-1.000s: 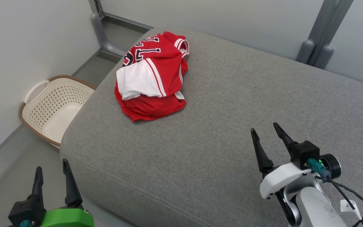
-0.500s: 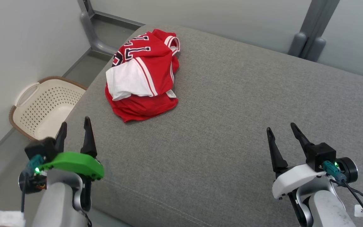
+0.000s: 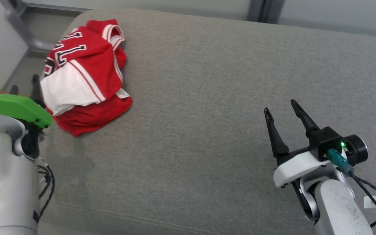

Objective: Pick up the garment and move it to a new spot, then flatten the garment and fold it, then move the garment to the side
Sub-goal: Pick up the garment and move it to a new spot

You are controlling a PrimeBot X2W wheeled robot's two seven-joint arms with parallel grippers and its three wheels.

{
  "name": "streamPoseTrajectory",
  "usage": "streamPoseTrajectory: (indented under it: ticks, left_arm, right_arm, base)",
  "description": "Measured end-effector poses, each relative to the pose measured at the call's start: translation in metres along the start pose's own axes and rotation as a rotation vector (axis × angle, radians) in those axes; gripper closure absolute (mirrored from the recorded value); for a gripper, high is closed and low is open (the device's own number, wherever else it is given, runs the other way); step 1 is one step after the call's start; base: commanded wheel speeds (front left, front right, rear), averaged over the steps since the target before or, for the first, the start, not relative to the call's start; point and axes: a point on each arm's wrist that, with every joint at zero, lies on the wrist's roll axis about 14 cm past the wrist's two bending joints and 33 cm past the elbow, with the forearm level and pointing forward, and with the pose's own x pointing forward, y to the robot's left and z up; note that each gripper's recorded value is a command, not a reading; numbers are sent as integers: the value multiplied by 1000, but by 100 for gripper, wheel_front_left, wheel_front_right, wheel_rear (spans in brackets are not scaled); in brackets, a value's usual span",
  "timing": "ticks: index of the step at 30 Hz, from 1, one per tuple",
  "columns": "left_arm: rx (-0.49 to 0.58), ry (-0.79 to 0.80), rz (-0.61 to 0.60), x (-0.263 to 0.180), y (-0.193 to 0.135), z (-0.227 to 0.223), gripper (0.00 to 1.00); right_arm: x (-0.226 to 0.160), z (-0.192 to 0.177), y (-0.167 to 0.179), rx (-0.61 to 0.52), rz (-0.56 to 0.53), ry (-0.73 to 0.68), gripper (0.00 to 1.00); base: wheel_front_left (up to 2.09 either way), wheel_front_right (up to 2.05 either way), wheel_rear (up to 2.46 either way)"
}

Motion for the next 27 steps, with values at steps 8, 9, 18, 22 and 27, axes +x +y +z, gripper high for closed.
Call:
streamPoseTrajectory:
  ticks: [8, 9, 18, 22, 27]
  left_arm:
    - [-9, 142, -52, 54, -41, -27, 0]
    - [-7, 161, -47, 58, -43, -32, 0]
    - [163, 377, 72, 83, -39, -93, 0]
    - [189, 397, 56, 87, -47, -102, 100]
    - [226, 335, 27, 89, -52, -79, 100]
  right_arm:
    - [-25, -25, -47, 12, -135, 62, 0]
    - [-27, -28, -50, 13, -143, 69, 0]
    - [-49, -54, -77, 30, -228, 142, 0]
    - [-53, -60, -81, 40, -244, 158, 0]
    - [-51, -56, -78, 57, -237, 139, 0]
  base:
    - [0, 0, 0]
    - [0, 0, 0]
    - [0, 0, 0]
    - [0, 0, 0]
    - [0, 0, 0]
